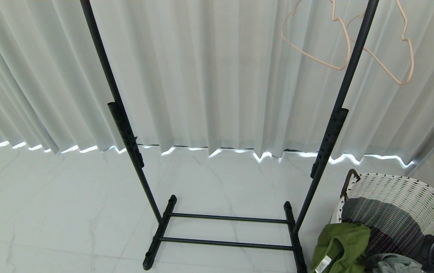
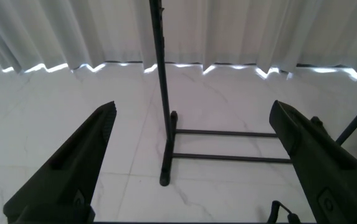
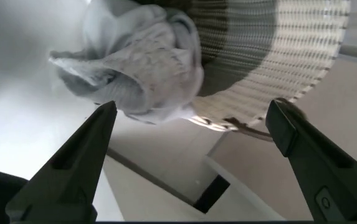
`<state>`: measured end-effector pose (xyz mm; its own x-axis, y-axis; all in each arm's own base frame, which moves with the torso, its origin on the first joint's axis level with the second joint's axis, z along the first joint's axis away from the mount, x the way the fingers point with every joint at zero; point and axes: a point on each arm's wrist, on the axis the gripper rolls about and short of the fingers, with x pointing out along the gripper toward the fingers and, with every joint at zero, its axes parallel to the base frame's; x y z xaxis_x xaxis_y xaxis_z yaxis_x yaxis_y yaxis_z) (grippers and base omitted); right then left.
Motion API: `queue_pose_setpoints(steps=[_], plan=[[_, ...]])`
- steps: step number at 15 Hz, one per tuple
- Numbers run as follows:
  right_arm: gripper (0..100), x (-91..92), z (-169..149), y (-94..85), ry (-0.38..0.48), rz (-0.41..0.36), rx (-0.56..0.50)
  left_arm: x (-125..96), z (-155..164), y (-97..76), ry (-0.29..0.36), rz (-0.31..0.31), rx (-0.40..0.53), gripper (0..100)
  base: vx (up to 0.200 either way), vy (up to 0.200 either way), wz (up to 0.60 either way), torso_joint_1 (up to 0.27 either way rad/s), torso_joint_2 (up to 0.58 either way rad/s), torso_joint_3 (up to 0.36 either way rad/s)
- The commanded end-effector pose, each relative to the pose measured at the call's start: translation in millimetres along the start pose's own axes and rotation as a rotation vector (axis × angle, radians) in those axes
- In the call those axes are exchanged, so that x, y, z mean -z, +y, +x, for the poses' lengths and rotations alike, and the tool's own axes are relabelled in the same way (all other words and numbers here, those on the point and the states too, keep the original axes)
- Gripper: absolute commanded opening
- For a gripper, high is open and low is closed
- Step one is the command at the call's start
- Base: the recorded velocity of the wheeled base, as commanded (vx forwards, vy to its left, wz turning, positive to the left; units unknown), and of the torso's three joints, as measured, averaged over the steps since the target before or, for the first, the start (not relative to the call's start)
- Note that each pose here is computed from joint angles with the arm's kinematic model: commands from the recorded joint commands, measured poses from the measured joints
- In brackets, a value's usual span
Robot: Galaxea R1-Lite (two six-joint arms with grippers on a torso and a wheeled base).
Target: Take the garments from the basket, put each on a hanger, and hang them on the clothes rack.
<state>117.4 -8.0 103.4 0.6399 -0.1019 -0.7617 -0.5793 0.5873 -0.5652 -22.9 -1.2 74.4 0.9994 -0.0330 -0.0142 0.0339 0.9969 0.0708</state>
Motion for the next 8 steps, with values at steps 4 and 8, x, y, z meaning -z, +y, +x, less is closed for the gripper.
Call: queue_pose_setpoints(steps=[4,8], plan=[[100,6.5,34.4,3.9,0.081,0.019,-0.065,0.0,0.0,0.0,-0.001,-0.001,0.001,100,0.000,0.000,0.00,0.000,0.00,0.000],[100,8.5,44.3,2.1,0.084,0.038,-0.045,0.0,0.0,0.0,-0.001,-0.001,0.002,100,0.000,0.000,0.00,0.000,0.00,0.000]])
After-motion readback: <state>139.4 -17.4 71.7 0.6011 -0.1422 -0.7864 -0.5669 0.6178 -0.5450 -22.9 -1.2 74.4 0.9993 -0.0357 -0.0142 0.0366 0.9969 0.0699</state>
